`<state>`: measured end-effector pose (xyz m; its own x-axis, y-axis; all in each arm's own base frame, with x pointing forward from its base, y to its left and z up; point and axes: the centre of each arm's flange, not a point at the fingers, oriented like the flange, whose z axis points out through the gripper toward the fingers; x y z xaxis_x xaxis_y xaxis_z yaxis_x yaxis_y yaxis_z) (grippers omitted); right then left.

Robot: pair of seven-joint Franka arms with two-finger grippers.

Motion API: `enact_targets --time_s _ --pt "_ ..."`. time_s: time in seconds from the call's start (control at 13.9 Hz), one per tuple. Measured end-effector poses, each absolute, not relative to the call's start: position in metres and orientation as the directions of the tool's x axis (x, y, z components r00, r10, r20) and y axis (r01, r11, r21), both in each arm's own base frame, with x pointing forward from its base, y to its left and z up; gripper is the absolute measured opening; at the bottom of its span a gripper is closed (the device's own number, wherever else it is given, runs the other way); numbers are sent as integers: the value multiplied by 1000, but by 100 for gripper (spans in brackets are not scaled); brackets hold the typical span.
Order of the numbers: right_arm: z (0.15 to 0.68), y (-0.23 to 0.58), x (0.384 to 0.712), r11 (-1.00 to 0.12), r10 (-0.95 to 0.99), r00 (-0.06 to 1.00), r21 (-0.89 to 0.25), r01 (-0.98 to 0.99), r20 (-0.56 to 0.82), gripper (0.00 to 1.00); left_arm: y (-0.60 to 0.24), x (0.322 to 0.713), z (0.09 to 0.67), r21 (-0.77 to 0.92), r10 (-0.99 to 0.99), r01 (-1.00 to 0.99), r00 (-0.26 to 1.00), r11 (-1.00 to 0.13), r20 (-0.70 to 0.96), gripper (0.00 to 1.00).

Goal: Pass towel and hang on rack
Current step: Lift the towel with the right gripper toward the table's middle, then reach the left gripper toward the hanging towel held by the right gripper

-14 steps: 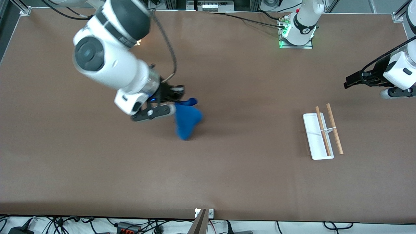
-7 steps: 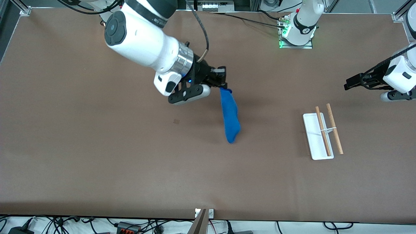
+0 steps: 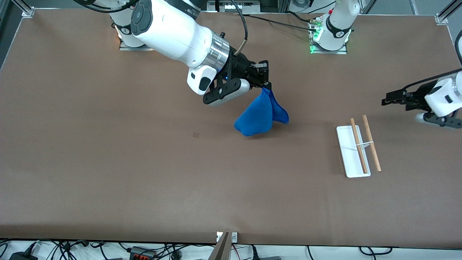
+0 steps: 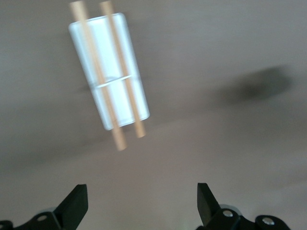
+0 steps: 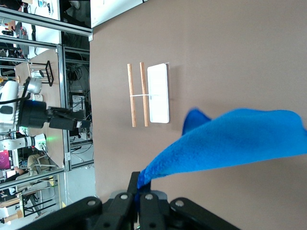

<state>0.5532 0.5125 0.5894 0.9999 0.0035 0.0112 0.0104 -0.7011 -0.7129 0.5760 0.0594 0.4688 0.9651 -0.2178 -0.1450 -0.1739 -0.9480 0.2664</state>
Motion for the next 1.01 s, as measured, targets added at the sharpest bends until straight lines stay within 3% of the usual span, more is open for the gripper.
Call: enact_targets --time_s 0.22,0.5,1.01 --pt "589 516 550 -699 7 1000 -715 14 12 2 57 591 432 399 -371 -314 926 -861 -72 100" --pt "589 517 550 -698 6 1000 -716 14 13 2 61 608 399 398 -533 -510 844 -763 60 100" --pt "588 517 552 -692 -2 1000 -722 12 18 2 12 634 343 387 -721 -781 612 -490 325 100"
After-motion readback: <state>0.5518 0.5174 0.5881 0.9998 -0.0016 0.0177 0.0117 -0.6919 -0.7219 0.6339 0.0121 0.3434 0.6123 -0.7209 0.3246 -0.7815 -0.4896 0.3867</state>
